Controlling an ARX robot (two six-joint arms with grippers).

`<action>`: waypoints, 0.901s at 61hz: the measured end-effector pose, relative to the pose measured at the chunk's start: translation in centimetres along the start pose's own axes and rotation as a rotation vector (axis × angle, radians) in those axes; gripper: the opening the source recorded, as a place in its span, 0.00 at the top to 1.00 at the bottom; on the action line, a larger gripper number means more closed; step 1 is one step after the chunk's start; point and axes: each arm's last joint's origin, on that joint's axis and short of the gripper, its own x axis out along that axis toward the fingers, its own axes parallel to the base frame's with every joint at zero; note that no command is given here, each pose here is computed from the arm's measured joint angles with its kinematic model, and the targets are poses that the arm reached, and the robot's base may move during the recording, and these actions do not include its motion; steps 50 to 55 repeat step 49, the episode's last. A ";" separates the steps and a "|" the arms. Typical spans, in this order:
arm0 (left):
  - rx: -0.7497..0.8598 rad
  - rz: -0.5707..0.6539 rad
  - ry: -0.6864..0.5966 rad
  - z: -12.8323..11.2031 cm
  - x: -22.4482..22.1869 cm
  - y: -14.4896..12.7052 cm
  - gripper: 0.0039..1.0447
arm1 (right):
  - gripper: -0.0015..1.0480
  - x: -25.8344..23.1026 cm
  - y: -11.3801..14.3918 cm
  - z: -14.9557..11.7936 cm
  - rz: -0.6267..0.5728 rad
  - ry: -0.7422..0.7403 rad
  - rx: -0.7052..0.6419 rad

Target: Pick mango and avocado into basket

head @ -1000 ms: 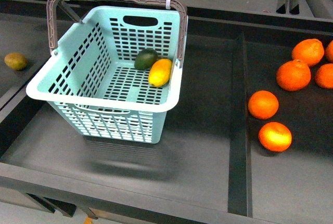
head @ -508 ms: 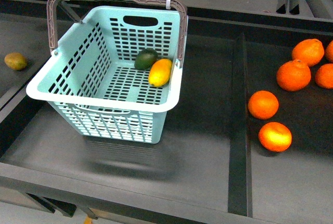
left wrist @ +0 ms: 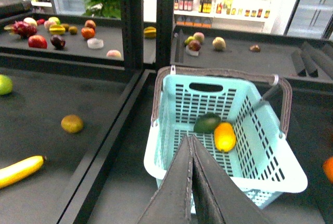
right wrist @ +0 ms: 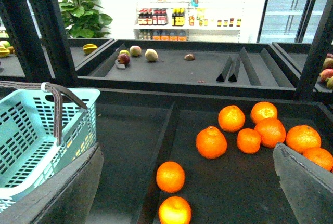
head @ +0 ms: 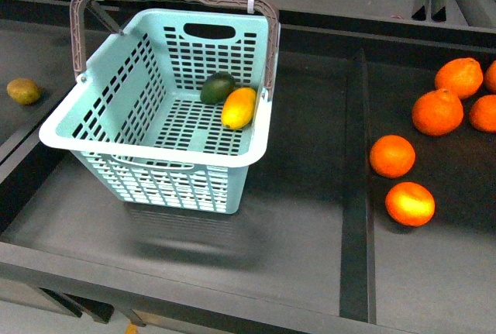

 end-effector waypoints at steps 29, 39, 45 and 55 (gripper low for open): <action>0.000 0.000 0.008 -0.3 -1.9 0.0 0.98 | 0.07 0.0 0.0 0.0 0.000 0.000 0.000; 0.000 0.000 0.008 -0.3 -1.9 0.0 0.98 | 0.07 0.0 0.0 0.0 0.000 0.000 0.000; 0.000 0.000 0.008 -0.3 -1.9 0.0 0.90 | 0.07 0.0 0.0 0.0 0.000 0.000 0.000; 0.000 0.000 0.008 -0.3 -1.9 0.0 0.75 | 0.07 0.0 0.0 0.0 0.000 0.000 0.000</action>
